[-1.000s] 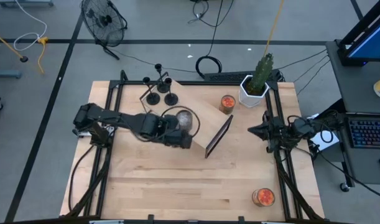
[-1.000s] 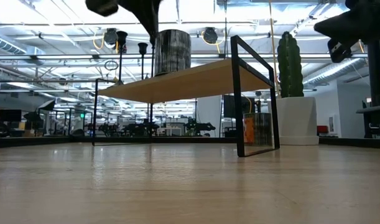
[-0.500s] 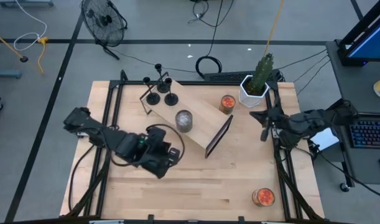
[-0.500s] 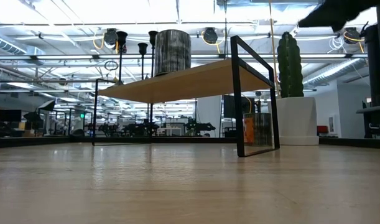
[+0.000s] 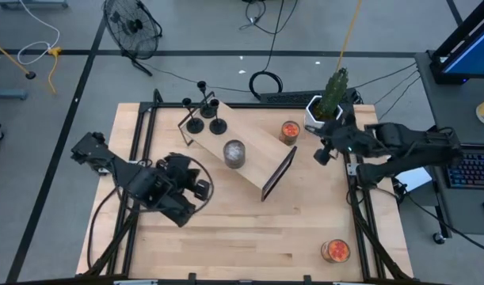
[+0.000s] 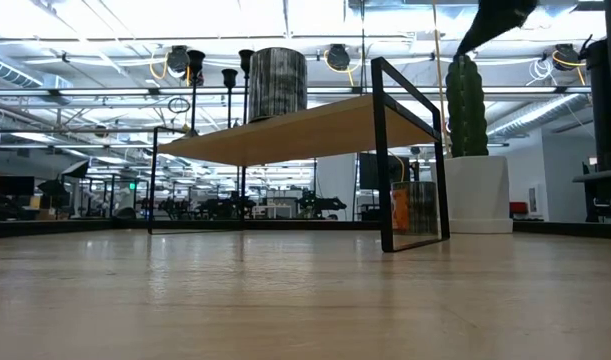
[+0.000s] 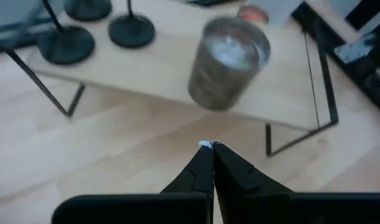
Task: Pick & Place candle stick holders
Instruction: Put the top orange scented candle aligned with the brown scented candle on the shelf
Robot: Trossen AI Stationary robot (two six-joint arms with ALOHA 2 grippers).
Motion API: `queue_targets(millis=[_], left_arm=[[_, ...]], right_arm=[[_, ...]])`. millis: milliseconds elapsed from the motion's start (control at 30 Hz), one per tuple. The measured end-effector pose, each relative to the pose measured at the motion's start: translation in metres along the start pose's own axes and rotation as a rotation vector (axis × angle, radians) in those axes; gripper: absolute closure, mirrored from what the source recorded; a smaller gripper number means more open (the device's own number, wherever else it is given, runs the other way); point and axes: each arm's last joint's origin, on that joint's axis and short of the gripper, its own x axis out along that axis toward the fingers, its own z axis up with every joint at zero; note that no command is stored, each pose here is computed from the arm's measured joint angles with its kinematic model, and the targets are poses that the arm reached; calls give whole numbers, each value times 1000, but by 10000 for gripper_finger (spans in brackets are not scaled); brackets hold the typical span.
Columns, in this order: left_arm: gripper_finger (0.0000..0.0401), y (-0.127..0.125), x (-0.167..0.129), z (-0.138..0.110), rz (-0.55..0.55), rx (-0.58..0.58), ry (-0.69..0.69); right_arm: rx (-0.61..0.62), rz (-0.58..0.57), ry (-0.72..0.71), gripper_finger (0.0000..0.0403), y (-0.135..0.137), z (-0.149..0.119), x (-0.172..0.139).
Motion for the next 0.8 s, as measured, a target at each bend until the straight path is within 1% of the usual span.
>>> queue_targets(millis=[100, 167, 267, 400, 567, 700, 800], left_arm=[[394, 19, 2, -1, 15, -23, -3], [394, 29, 7, -6, -1, -65, 2], [398, 46, 15, -16, -65, -93, 1], [392, 66, 29, -29, -167, -122, -9], [398, 84, 49, -44, -288, -155, -12], [387, 95, 60, -53, -376, -138, -30], [388, 102, 65, -57, -422, -138, -42]], right_arm=[[0, -28, 65, 403, -6, 10, 10], [2, -29, 95, 403, -12, 16, 17], [11, 1, 137, 403, -21, 25, 30], [6, 53, 213, 403, -30, 33, 51], [-58, 43, 292, 403, -37, 39, 80], [-111, 28, 325, 403, -42, 46, 102], [-145, 33, 336, 403, -48, 53, 116]])
